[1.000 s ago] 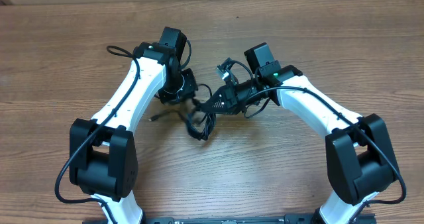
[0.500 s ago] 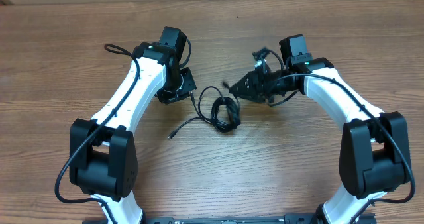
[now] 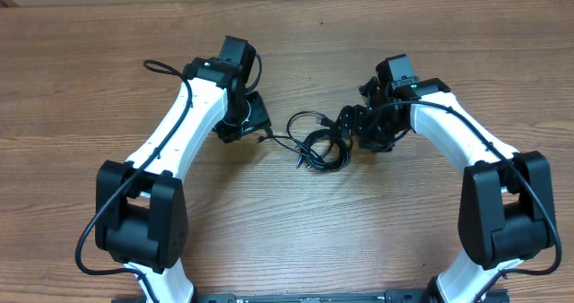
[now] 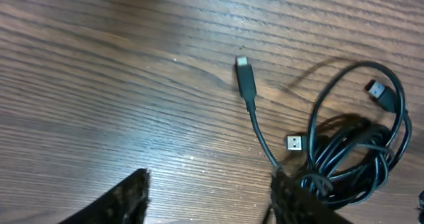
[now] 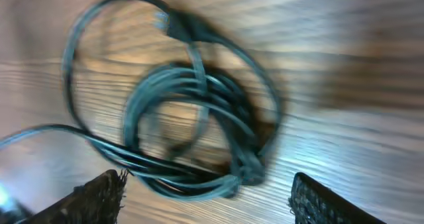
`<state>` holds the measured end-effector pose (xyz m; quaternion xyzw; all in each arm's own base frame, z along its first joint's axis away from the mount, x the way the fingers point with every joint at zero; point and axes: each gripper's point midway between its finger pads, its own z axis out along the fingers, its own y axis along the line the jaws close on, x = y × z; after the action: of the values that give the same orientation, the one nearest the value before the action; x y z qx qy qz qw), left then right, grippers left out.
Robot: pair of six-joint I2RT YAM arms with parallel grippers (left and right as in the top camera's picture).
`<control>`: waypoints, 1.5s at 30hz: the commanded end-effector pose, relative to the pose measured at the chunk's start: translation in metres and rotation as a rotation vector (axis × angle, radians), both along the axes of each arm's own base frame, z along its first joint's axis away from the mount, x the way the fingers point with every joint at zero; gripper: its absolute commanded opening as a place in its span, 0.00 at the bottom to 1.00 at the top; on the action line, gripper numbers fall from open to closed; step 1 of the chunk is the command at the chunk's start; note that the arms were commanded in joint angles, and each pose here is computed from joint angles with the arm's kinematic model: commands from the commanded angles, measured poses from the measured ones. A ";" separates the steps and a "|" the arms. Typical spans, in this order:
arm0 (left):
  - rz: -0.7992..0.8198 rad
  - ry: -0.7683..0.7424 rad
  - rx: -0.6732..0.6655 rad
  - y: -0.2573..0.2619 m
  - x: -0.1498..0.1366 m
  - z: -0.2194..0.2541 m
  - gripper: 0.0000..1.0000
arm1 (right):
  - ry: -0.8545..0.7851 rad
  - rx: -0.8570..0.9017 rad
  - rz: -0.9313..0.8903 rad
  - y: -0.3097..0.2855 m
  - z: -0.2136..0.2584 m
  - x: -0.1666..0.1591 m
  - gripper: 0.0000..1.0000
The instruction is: Untangle cables
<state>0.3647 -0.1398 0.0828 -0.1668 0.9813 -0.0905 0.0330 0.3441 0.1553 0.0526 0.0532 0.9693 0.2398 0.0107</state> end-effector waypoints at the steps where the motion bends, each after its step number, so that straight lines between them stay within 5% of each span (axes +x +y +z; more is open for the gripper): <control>1: -0.020 0.008 0.002 -0.010 -0.004 -0.004 0.64 | -0.107 -0.077 0.034 -0.017 0.021 0.019 0.79; 5: -0.042 -0.023 -0.006 -0.020 0.000 -0.003 0.79 | -0.177 -0.080 0.187 -0.009 0.026 0.018 0.71; 10: -0.045 -0.064 -0.010 -0.024 0.008 -0.001 0.80 | -0.306 -0.095 0.491 0.017 0.019 0.009 0.67; 16: -0.014 -0.094 0.057 -0.006 0.017 -0.002 0.80 | -0.434 -0.105 0.654 0.034 0.002 0.012 0.62; 21: 0.012 -0.094 0.060 0.005 0.021 -0.002 0.89 | -0.471 -0.107 0.669 0.036 0.002 0.019 0.42; 35: 0.020 -0.109 0.056 0.006 0.026 -0.001 0.97 | -0.529 -0.139 0.697 0.038 -0.026 0.015 0.32; 39: 0.021 -0.109 0.055 0.006 0.026 -0.001 0.97 | -0.507 -0.139 0.698 0.036 -0.032 0.009 0.34; 41: 0.021 -0.108 0.056 0.006 0.026 -0.001 0.98 | -0.511 -0.152 0.696 0.033 -0.039 0.007 0.50; 45: 0.020 -0.109 0.056 0.006 0.026 -0.001 0.98 | -0.538 -0.182 0.688 0.031 -0.037 0.015 0.51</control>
<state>0.3898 -0.1357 0.0858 -0.1660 0.9787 -0.0788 0.0916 0.3564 0.1927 0.0184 -0.3399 0.9064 0.1716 0.1827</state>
